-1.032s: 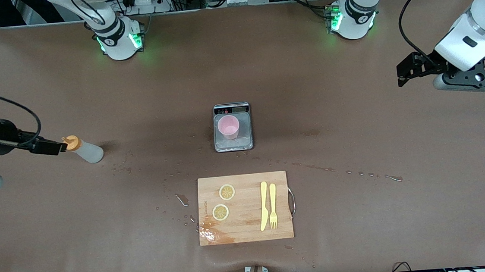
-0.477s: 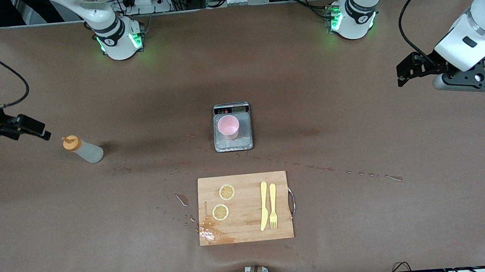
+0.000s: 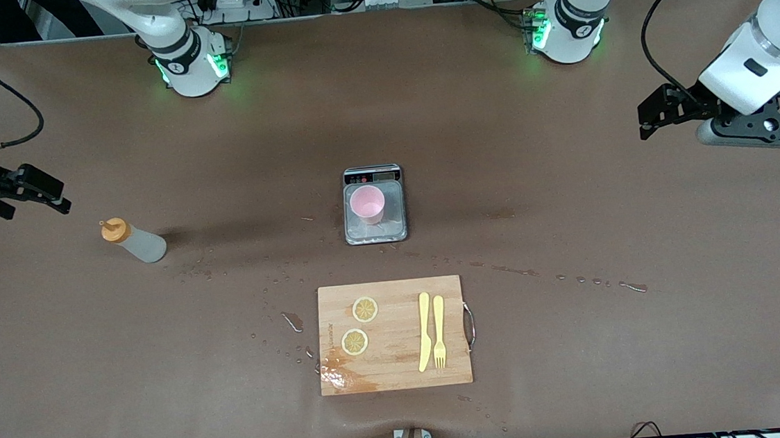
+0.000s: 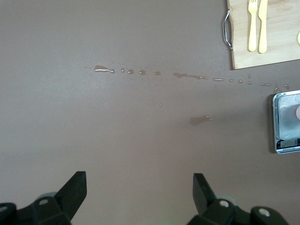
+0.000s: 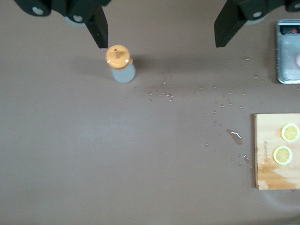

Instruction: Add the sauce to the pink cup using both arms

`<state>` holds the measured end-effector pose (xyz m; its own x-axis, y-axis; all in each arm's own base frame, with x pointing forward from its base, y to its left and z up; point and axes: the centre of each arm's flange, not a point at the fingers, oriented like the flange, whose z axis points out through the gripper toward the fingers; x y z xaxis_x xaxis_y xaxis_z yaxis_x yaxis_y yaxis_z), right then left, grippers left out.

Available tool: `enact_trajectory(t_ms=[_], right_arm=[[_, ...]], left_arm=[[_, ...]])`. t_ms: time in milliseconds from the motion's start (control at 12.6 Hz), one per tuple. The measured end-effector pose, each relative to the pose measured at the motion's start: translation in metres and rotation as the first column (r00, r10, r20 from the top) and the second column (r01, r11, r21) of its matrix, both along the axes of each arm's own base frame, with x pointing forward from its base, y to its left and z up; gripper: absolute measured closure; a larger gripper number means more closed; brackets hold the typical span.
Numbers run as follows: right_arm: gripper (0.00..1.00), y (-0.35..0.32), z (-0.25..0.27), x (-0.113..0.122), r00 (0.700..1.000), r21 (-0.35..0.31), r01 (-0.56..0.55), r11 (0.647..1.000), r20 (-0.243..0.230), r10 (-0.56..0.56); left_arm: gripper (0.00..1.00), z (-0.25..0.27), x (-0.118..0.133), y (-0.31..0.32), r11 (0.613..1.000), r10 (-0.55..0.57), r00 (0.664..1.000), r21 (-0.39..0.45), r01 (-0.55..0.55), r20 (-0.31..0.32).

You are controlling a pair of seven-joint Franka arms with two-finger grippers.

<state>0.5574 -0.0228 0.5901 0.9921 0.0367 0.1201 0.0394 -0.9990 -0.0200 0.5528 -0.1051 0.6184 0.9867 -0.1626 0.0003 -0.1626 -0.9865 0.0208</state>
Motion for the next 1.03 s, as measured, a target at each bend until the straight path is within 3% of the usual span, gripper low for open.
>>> enact_trajectory(t_ms=[238,1032], right_arm=[[0.00,-0.004,0.002,0.005,0.999,-0.044,-0.043,0.998,0.016,0.044],[0.00,-0.001,0.006,0.017,0.998,-0.059,-0.059,0.997,0.028,0.061]], left_arm=[[0.00,0.000,0.000,0.000,1.000,0.001,1.000,0.000,-0.001,0.000],[0.00,0.000,0.000,0.003,1.000,0.005,1.000,0.000,-0.005,0.000]])
